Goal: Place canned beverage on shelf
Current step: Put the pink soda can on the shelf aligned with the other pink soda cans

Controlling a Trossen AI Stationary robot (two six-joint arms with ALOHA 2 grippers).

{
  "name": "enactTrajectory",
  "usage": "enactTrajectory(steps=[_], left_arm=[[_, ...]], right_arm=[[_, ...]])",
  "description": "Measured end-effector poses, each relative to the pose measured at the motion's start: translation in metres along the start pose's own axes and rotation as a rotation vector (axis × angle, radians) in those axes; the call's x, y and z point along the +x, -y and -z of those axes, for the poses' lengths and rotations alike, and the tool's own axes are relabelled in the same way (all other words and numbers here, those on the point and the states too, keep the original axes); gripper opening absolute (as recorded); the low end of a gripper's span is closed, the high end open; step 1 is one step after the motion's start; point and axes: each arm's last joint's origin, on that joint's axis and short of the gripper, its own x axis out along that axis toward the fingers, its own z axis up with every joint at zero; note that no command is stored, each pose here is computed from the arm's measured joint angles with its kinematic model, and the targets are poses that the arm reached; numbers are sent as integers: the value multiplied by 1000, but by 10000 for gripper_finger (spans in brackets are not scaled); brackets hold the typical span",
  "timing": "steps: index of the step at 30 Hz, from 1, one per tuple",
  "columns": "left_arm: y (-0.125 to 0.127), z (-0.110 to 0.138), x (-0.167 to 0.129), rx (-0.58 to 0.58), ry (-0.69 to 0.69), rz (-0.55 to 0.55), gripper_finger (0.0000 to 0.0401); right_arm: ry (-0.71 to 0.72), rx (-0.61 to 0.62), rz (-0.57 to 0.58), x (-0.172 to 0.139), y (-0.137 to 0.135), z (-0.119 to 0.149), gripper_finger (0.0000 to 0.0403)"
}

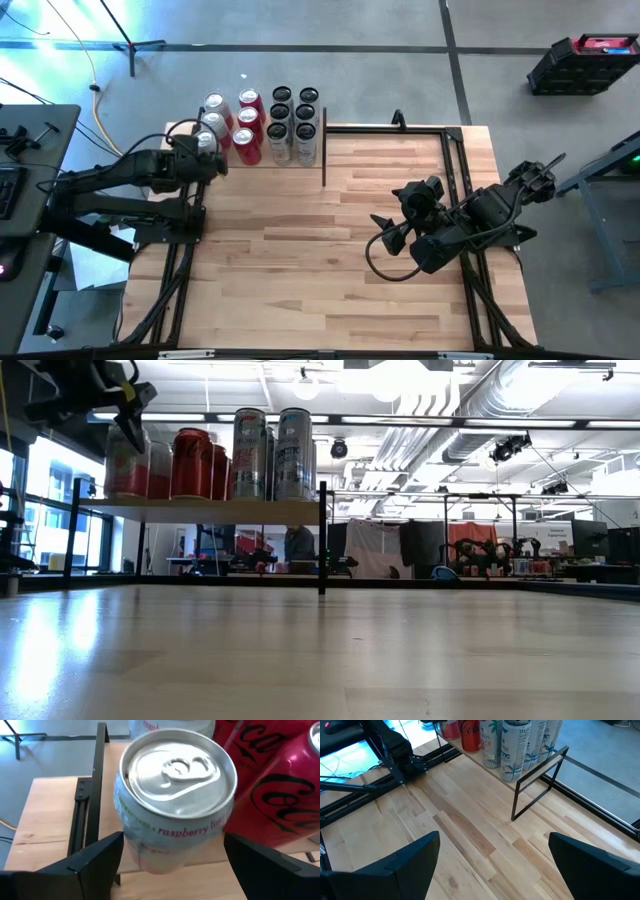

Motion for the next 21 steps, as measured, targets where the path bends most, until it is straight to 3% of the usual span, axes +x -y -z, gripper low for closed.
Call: enactTrajectory(steps=[21], left_arm=[[0,-14,11,7,19,-39,337]], right_arm=[[0,19,0,0,0,0,360]])
